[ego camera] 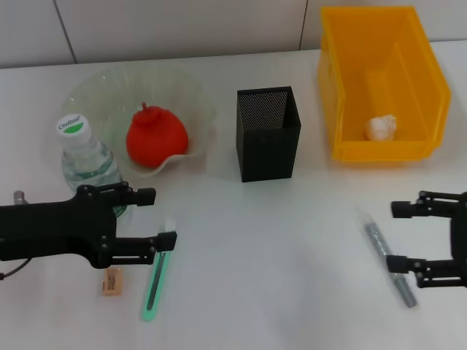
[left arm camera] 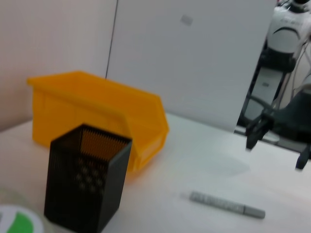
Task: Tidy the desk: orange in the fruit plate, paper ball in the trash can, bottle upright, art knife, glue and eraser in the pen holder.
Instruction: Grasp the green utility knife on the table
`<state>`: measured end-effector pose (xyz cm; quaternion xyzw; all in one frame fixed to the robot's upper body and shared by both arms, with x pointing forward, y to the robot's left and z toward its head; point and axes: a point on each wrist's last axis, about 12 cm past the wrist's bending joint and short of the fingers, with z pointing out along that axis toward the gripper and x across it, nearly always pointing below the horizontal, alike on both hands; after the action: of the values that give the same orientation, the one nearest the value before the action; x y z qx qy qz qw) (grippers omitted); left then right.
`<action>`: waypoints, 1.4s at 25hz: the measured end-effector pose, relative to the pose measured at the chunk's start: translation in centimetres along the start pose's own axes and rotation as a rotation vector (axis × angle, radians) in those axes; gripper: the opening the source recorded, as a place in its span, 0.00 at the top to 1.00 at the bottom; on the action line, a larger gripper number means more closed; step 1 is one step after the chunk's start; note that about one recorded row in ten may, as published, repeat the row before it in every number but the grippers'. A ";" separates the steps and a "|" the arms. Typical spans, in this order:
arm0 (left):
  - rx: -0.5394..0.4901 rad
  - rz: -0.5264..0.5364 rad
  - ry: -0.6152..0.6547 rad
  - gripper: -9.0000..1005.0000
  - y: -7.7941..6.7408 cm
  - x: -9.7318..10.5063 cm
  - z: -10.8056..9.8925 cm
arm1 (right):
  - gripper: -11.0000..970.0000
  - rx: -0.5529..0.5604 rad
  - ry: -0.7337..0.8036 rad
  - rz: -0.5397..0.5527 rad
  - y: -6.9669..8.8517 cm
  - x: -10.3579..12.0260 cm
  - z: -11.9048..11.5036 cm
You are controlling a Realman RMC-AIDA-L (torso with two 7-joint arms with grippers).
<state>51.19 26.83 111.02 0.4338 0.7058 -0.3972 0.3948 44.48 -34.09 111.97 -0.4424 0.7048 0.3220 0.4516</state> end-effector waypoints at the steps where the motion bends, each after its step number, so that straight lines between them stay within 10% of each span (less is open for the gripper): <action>1: -0.005 -0.012 0.027 0.16 0.1 0.0 0.3 | 0.21 0.009 -0.005 0.003 0.0 0.0 -0.4; 35: -0.374 -0.143 0.496 0.16 -4.0 -6.2 6.6 | 0.21 -0.002 -0.018 0.038 -0.8 0.3 0.1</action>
<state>50.80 17.79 115.01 0.3865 0.8702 -0.1693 0.2545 45.16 -34.45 111.58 -0.4264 0.7086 0.3354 0.4513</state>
